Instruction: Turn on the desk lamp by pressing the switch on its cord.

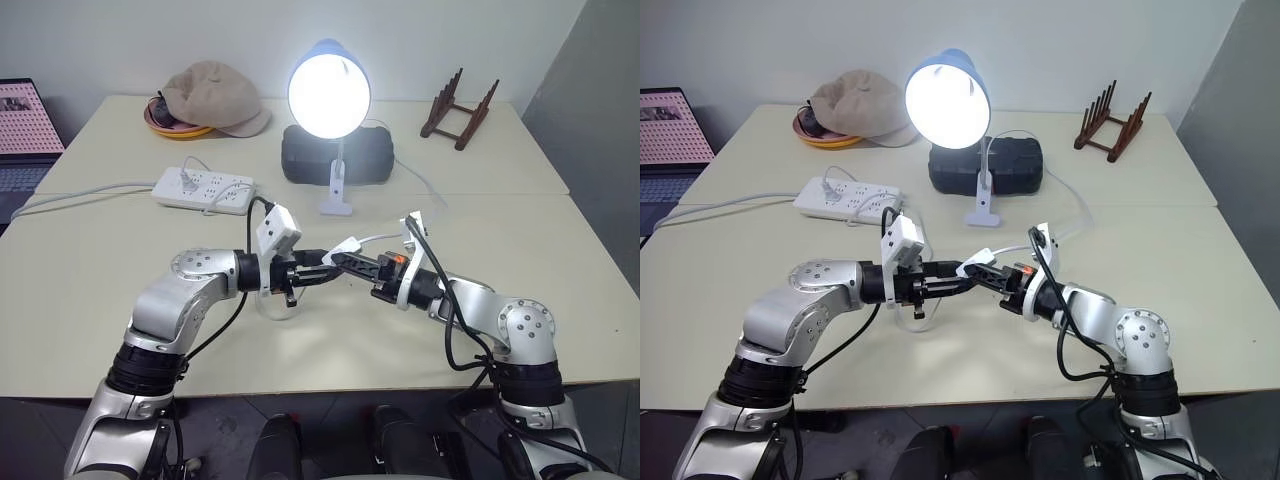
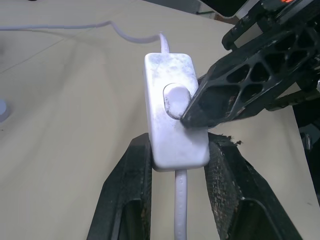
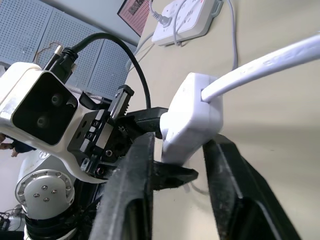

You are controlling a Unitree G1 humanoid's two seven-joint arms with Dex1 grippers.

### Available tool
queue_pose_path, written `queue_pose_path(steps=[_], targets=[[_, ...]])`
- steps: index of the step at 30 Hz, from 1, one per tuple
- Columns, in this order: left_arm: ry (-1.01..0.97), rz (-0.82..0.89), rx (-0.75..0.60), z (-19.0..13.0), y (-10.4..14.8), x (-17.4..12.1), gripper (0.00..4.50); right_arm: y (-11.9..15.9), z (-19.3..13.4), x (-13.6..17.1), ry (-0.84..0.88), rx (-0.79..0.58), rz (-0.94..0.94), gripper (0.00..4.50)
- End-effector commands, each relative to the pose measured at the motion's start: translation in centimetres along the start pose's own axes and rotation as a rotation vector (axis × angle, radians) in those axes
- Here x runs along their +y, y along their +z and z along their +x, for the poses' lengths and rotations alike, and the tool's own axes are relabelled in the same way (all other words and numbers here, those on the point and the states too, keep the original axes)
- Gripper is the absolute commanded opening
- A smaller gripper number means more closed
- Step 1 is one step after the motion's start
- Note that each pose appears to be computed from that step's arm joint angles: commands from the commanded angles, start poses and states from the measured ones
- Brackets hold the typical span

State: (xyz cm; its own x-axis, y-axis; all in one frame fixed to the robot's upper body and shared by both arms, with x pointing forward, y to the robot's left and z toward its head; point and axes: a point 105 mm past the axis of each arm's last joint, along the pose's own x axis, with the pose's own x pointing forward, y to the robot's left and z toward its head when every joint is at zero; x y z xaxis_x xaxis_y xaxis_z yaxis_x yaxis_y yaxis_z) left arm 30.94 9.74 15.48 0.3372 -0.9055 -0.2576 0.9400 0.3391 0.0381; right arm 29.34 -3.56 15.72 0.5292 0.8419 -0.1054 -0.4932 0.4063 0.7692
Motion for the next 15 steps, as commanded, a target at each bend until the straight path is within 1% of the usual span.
queue_pose_path(steps=[1, 2, 5, 8, 9, 10, 15], targets=[[0.001, 0.085, 0.039, -0.8, 0.6, 1.0, 1.14, 1.4, -3.5, 0.6, 0.036, -0.007, -0.131, 2.45], [-0.002, 0.097, 0.065, -0.8, 0.2, 1.4, 1.14, 1.4, -4.8, 0.0, 0.003, 0.013, -0.209, 2.74], [-0.016, 0.128, 0.133, -0.5, -1.1, 2.4, 1.14, 1.5, -7.6, -1.1, -0.114, 0.078, -0.458, 3.31], [-0.035, 0.131, 0.173, 0.5, -2.3, 3.3, 1.14, 1.8, -8.8, -1.2, -0.18, 0.087, -0.703, 3.99], [-0.036, 0.128, 0.183, 0.9, -2.8, 3.8, 1.14, 1.6, -8.9, -0.9, -0.18, 0.087, -0.771, 4.29], [-0.044, 0.124, 0.195, 1.3, -3.2, 4.0, 1.14, 1.5, -9.0, -0.6, -0.173, 0.08, -0.805, 4.4], [-0.092, 0.124, 0.225, 2.8, -4.2, 4.6, 1.14, 0.4, -8.5, -0.1, -0.151, 0.059, -0.904, 4.4]])
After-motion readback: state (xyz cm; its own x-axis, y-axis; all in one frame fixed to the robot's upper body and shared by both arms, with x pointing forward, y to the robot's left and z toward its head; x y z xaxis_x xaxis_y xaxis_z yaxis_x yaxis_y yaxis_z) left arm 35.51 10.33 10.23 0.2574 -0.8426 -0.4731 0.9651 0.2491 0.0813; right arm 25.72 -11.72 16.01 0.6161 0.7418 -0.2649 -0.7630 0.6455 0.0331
